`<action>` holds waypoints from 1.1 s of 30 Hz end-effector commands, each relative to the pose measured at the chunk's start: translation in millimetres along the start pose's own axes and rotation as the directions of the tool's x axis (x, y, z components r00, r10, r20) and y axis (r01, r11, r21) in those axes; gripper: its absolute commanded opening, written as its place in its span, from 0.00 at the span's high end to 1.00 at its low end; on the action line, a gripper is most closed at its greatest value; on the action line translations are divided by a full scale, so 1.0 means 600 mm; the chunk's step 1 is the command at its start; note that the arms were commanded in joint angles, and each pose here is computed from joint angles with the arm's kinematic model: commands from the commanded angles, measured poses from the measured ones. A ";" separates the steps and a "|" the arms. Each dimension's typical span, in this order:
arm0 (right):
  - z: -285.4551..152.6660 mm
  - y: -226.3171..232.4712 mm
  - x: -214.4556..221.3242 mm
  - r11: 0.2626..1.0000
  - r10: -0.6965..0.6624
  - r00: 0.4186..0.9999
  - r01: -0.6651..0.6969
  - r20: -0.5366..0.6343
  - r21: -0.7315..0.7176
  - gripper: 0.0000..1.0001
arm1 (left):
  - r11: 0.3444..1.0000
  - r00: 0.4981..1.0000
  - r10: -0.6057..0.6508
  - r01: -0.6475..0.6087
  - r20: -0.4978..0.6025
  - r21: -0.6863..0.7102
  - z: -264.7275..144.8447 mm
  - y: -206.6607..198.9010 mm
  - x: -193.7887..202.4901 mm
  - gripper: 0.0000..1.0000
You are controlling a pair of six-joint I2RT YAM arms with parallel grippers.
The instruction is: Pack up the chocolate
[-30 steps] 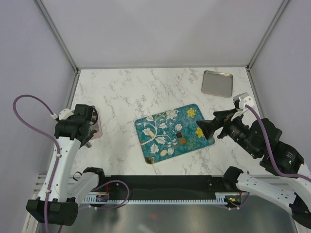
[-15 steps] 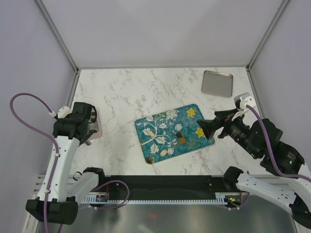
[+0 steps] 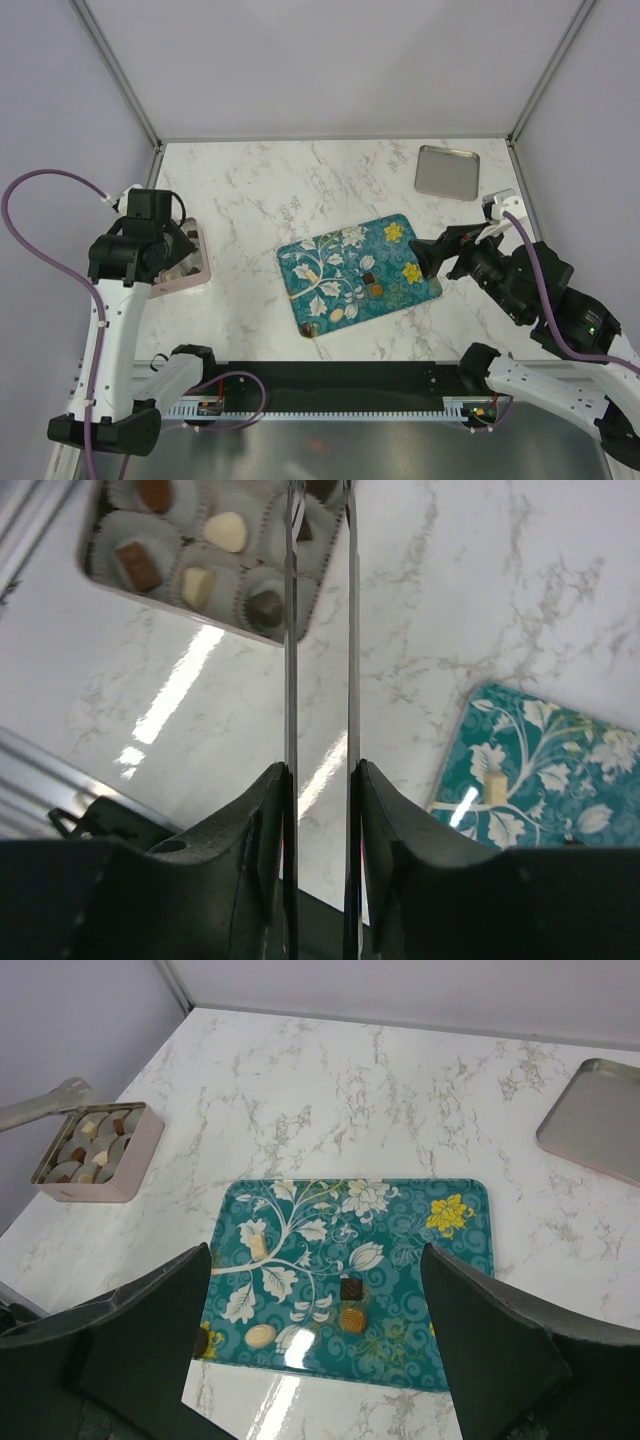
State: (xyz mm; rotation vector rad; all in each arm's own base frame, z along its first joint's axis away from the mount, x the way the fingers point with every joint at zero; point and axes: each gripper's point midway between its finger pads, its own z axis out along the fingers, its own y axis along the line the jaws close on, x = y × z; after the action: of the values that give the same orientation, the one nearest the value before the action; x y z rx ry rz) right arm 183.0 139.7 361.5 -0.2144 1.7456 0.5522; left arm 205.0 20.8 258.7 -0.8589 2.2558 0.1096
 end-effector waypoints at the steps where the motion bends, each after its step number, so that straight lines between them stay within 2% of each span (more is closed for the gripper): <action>1: 0.014 -0.016 0.017 0.998 -0.007 1.000 0.009 -0.023 0.067 0.05 | 0.950 0.997 0.065 -0.075 0.043 0.302 0.003 -0.099 -0.017 0.59; 2: 0.017 -0.021 0.025 0.996 -0.005 0.999 0.008 -0.032 0.083 0.06 | 0.932 0.996 0.088 -0.087 0.013 0.351 0.013 -0.114 0.002 0.57; 4: 0.022 -0.030 0.031 0.993 -0.002 0.999 0.006 -0.035 0.119 0.06 | 0.907 0.993 0.116 -0.119 0.033 0.405 0.021 -0.135 0.001 0.57; 12: 0.045 -0.025 0.025 0.989 0.044 0.999 -0.044 0.002 0.140 0.06 | 0.871 0.969 0.228 -0.246 0.095 0.425 0.081 -0.198 -0.040 0.55; 21: 0.067 -0.049 0.013 0.968 -0.019 0.999 0.010 0.032 0.250 0.06 | 0.793 0.947 0.266 -0.322 0.180 0.518 0.139 -0.305 -0.082 0.54; 26: 0.074 -0.056 0.025 0.961 -0.035 0.999 0.028 0.023 0.274 0.06 | 0.810 0.930 0.325 -0.368 0.173 0.457 0.219 -0.345 -0.084 0.54; 28: 0.076 -0.059 0.025 0.958 -0.042 0.999 0.034 0.025 0.285 0.06 | 0.825 0.915 0.353 -0.403 0.197 0.396 0.248 -0.348 -0.089 0.54; 33: 0.080 -0.064 0.014 0.949 -0.080 0.996 0.069 0.024 0.309 0.06 | 0.840 0.899 0.407 -0.438 0.162 0.319 0.345 -0.360 -0.068 0.54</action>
State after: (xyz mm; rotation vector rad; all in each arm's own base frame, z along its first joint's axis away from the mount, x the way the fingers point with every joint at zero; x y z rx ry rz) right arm 233.1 133.9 323.8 -0.0642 1.7977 0.2574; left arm 448.8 -69.9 157.6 -0.1985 2.3383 -0.1505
